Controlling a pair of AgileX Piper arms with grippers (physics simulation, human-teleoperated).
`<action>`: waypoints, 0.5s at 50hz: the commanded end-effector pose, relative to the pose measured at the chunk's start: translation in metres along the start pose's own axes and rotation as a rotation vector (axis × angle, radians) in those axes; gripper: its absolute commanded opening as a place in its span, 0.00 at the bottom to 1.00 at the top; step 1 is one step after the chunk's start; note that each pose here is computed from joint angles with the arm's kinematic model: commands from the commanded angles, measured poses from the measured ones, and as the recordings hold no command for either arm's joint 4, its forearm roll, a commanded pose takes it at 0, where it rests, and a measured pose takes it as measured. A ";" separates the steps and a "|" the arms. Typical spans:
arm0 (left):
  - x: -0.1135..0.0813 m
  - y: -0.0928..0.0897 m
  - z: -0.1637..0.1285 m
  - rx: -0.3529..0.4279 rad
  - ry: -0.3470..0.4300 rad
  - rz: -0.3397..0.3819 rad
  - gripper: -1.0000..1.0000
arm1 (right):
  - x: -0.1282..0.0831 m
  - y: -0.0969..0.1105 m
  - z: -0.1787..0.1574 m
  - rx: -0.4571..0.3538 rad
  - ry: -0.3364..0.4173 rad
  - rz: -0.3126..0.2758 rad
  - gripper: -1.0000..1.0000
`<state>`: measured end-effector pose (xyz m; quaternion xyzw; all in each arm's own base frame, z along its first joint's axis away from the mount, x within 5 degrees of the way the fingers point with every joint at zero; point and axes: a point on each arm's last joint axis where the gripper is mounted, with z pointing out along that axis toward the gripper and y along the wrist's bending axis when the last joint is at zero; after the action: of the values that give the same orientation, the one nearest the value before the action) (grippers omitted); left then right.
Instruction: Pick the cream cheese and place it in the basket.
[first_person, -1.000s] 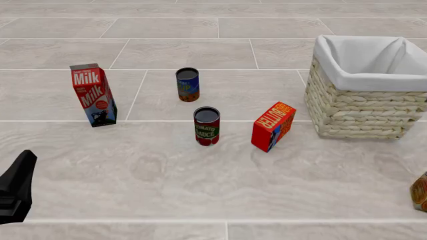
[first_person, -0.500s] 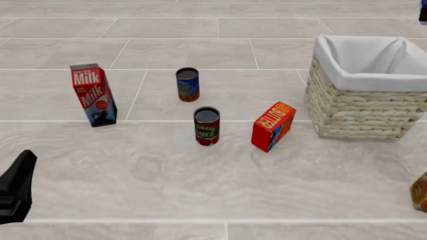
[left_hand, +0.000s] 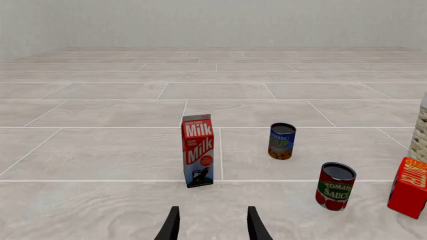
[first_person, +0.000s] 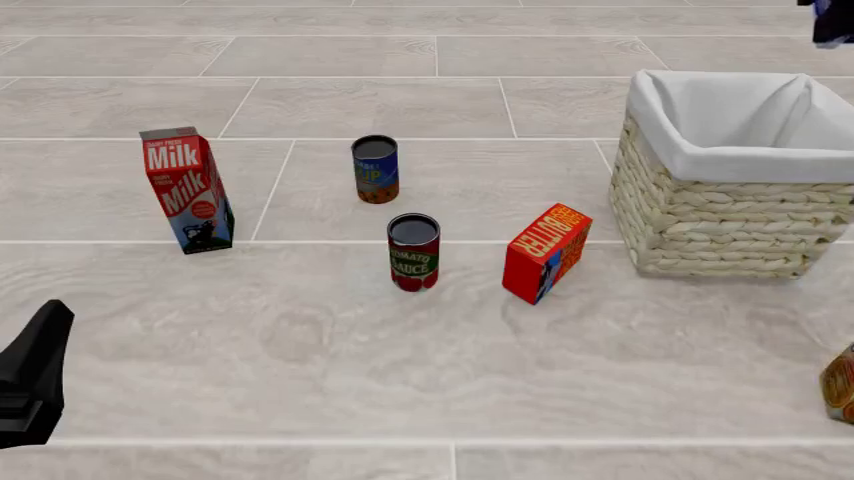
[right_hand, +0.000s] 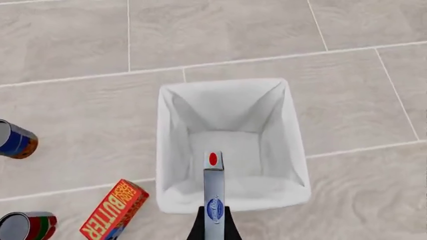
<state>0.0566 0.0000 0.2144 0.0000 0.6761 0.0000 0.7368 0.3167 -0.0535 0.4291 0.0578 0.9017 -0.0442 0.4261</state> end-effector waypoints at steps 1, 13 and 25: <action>0.000 0.000 0.000 0.000 0.000 0.000 1.00 | -0.005 -0.004 0.020 0.009 0.008 -0.007 0.00; 0.000 0.000 0.000 0.000 0.000 0.000 1.00 | -0.008 -0.009 0.038 0.017 0.029 -0.012 0.00; 0.000 0.000 0.000 0.000 0.000 0.000 1.00 | -0.011 -0.015 0.054 0.026 0.068 -0.019 0.00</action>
<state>0.0566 0.0000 0.2144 0.0000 0.6761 0.0000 0.7368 0.3524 -0.0700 0.4058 0.0519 0.9134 -0.0559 0.3999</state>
